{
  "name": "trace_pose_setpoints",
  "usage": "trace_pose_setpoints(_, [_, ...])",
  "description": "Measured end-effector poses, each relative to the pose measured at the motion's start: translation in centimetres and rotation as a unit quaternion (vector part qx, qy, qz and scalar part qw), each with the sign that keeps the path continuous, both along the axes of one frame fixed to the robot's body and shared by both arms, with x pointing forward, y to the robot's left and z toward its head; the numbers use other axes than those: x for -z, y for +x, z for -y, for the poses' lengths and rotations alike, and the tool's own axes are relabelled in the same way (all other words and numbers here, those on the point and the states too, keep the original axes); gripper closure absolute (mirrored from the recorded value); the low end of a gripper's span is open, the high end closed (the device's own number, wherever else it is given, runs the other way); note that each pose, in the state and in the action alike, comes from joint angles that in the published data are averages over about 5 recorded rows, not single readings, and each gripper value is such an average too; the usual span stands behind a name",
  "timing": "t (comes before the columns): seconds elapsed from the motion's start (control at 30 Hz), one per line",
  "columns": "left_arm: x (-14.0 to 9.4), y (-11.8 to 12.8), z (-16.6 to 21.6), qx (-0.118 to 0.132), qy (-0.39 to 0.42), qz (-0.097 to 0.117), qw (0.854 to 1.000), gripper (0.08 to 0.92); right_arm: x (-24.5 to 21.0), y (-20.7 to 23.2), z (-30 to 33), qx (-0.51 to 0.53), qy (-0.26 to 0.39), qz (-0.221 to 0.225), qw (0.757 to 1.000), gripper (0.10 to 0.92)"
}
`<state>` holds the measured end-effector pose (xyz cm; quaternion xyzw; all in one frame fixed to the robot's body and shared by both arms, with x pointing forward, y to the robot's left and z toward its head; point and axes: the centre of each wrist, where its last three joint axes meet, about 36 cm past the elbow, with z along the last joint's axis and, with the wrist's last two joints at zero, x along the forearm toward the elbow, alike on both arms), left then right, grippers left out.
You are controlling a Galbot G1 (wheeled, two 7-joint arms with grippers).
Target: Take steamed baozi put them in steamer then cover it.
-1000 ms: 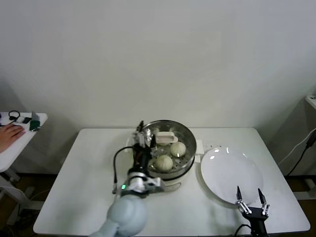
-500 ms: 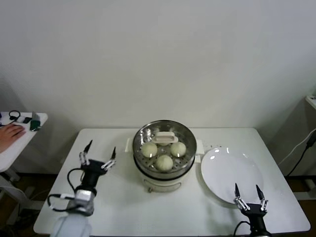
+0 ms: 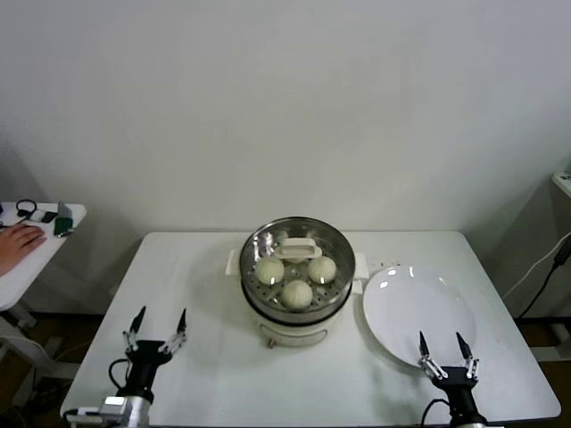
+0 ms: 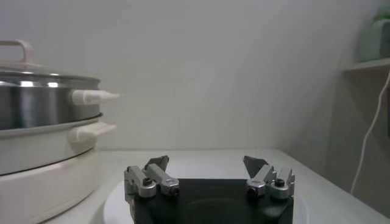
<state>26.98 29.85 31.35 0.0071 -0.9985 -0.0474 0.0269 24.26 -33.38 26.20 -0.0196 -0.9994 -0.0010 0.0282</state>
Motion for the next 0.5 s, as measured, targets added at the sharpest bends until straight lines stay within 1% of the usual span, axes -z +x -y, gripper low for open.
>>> trace_pose_setpoints(0.2, [1.9,-1.3,-0.4,-0.009,-0.017,-0.009,1.000,0.177,0.0,0.0,0.1,-0.003,0.001,0.000,1.000,0.200])
trace_pose_setpoints(0.5, [2.9,-2.4,-0.6,-0.016,-0.031,-0.012,0.999,0.177,0.2,0.0,0.0,-0.006,0.003,-0.001,1.000,0.200])
